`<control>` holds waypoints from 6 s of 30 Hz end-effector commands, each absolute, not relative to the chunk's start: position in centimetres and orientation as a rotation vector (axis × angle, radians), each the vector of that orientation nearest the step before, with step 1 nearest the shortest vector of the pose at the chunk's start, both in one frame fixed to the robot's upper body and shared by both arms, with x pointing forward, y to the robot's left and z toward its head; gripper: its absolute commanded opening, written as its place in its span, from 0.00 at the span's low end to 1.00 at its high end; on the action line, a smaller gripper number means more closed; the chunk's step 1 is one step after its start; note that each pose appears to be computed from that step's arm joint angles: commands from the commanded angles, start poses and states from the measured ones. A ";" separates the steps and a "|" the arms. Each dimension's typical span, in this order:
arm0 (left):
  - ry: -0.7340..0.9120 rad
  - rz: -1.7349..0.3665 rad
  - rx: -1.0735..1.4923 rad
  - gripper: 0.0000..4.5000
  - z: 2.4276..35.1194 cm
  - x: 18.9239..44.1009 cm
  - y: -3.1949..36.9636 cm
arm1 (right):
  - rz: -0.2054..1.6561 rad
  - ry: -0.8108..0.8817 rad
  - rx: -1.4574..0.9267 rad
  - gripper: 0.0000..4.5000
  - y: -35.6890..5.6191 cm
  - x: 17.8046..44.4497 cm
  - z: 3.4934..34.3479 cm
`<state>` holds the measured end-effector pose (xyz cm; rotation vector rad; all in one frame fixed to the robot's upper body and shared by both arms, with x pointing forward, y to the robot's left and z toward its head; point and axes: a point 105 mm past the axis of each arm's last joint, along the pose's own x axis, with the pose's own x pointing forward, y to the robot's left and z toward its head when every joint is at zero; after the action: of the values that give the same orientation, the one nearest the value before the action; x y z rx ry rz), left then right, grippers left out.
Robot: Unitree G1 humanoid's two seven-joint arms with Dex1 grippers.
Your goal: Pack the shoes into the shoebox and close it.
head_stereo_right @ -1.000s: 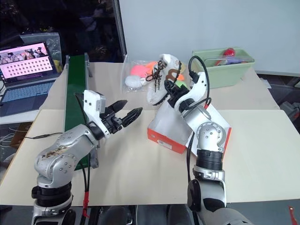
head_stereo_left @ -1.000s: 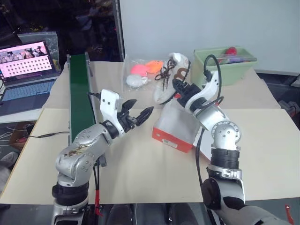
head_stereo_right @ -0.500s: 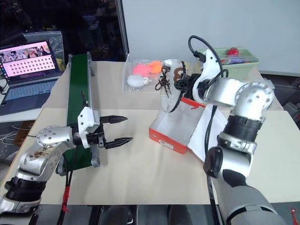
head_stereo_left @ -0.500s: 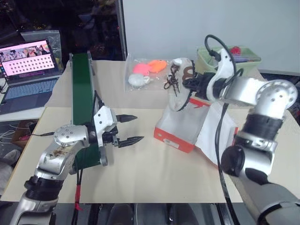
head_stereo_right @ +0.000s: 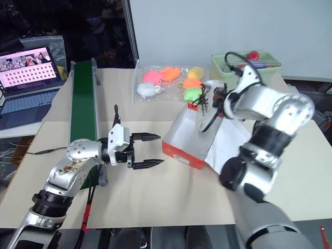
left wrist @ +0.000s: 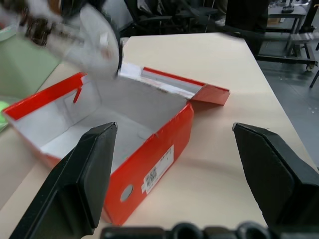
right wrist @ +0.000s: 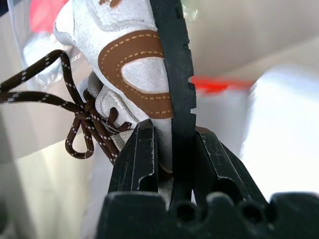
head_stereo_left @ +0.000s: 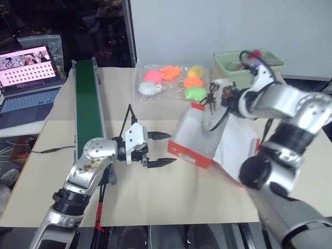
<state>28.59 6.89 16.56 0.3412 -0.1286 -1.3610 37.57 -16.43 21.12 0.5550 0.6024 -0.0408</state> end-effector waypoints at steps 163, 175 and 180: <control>-0.275 -0.564 -0.097 0.50 24.2 34.6 7.8 | 0.857 0.155 0.949 1.00 -10.3 35.0 25.8; -0.198 -0.662 -0.047 0.50 22.2 34.0 6.2 | 0.855 0.170 0.855 1.00 -8.3 35.2 26.2; -0.190 -0.754 -0.079 0.50 22.2 33.0 4.6 | 0.882 0.167 0.826 1.00 -6.6 35.7 26.8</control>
<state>34.62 6.56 20.07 -0.0663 -0.1056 -0.6406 35.92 -7.44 24.72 0.8312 0.2320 0.8244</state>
